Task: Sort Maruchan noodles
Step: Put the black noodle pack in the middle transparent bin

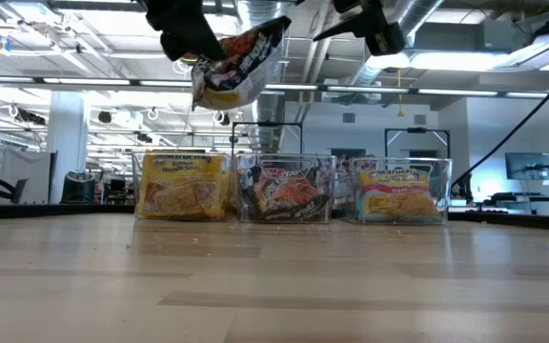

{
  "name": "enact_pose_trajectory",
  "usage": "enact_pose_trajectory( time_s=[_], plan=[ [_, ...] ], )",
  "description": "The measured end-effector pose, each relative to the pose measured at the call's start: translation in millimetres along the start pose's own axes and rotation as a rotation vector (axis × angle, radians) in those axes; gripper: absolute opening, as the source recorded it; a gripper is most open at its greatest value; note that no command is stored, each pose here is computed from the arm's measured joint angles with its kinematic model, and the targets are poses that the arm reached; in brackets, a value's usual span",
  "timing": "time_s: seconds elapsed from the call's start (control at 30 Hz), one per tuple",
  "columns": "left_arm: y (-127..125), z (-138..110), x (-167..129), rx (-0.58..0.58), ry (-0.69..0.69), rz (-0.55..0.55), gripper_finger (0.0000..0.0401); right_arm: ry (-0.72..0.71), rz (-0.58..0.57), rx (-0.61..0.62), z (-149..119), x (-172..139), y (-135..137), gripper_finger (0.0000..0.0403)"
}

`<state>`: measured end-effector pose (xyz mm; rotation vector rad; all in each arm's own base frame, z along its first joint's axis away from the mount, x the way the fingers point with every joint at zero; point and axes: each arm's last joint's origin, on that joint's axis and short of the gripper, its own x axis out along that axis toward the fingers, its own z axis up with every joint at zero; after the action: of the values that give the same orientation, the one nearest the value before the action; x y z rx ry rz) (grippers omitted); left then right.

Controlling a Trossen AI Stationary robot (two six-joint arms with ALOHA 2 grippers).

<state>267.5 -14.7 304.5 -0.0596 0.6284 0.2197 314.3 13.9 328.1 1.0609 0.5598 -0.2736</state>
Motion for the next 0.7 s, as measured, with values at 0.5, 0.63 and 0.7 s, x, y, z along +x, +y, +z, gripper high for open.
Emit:
enact_pose_trajectory(
  time_s=[0.5, 0.63, 0.7],
  plan=[
    [8.7, 14.0, 1.3, -0.038, -0.122, 0.012, 0.0, -0.058, -0.019, 0.038, 13.7, -0.5, -6.2, 0.0235],
    [11.5, 14.5, 1.8, -0.017, -0.123, 0.022, 0.0, -0.067, 0.001, 0.07, 14.6, -0.6, -4.4, 0.0235],
    [13.0, 15.2, 2.1, -0.022, -0.128, 0.027, 0.0, -0.074, 0.017, 0.093, 15.4, -0.6, -3.0, 0.0235]
  ],
)
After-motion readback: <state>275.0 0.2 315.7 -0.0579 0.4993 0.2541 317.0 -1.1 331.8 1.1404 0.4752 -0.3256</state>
